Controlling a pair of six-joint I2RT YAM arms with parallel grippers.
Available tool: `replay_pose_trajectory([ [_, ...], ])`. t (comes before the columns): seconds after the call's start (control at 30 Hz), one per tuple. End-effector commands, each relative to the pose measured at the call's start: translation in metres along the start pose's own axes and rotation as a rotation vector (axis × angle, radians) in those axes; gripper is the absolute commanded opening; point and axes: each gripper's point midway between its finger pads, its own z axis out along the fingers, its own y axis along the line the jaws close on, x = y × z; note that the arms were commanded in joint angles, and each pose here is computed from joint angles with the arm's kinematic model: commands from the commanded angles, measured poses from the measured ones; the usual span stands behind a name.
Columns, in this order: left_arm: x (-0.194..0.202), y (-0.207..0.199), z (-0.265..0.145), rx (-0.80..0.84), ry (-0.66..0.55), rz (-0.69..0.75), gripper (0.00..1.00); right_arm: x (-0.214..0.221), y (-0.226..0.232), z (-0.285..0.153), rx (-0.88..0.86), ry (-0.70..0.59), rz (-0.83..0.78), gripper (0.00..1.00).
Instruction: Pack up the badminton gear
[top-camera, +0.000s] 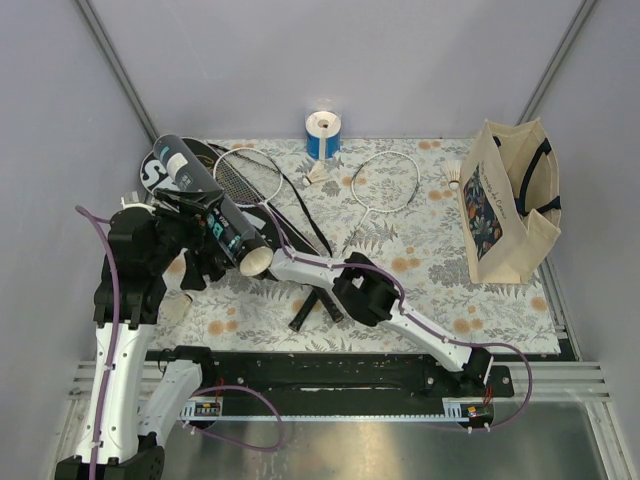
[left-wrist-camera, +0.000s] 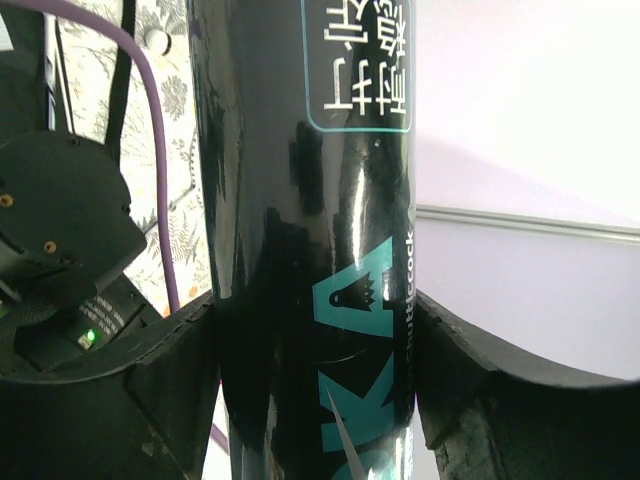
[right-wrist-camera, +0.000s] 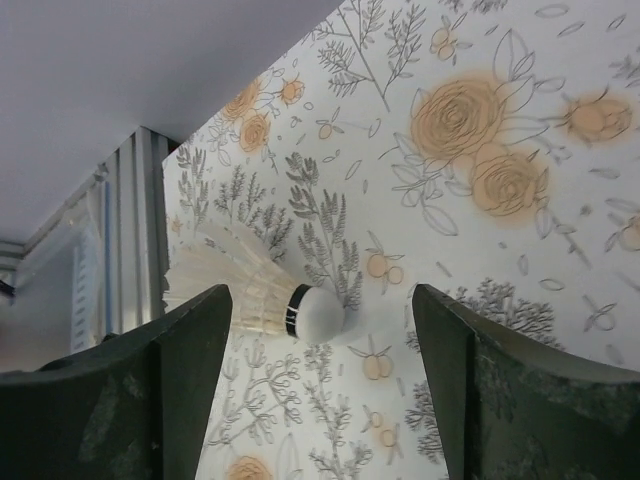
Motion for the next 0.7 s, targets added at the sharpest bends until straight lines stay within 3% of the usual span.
replay_pose_trajectory([
  [0.0,-0.021,-0.020,-0.003,0.068,-0.120,0.051,0.15,-0.013,0.042,0.002,0.000,-0.020,0.142,0.82],
  [0.23,-0.033,0.009,0.010,-0.030,-0.179,0.049,0.15,-0.005,0.057,0.008,-0.036,-0.031,0.361,0.84],
  [0.5,-0.039,0.018,0.010,-0.069,-0.213,0.048,0.15,0.008,0.071,0.007,-0.020,0.047,0.328,0.77],
  [0.6,-0.039,0.020,0.009,-0.072,-0.214,0.047,0.15,0.015,0.064,0.004,0.031,0.075,0.314,0.70],
  [0.67,-0.043,0.023,0.008,-0.081,-0.240,0.047,0.15,0.015,0.061,0.003,0.064,0.077,0.299,0.58],
])
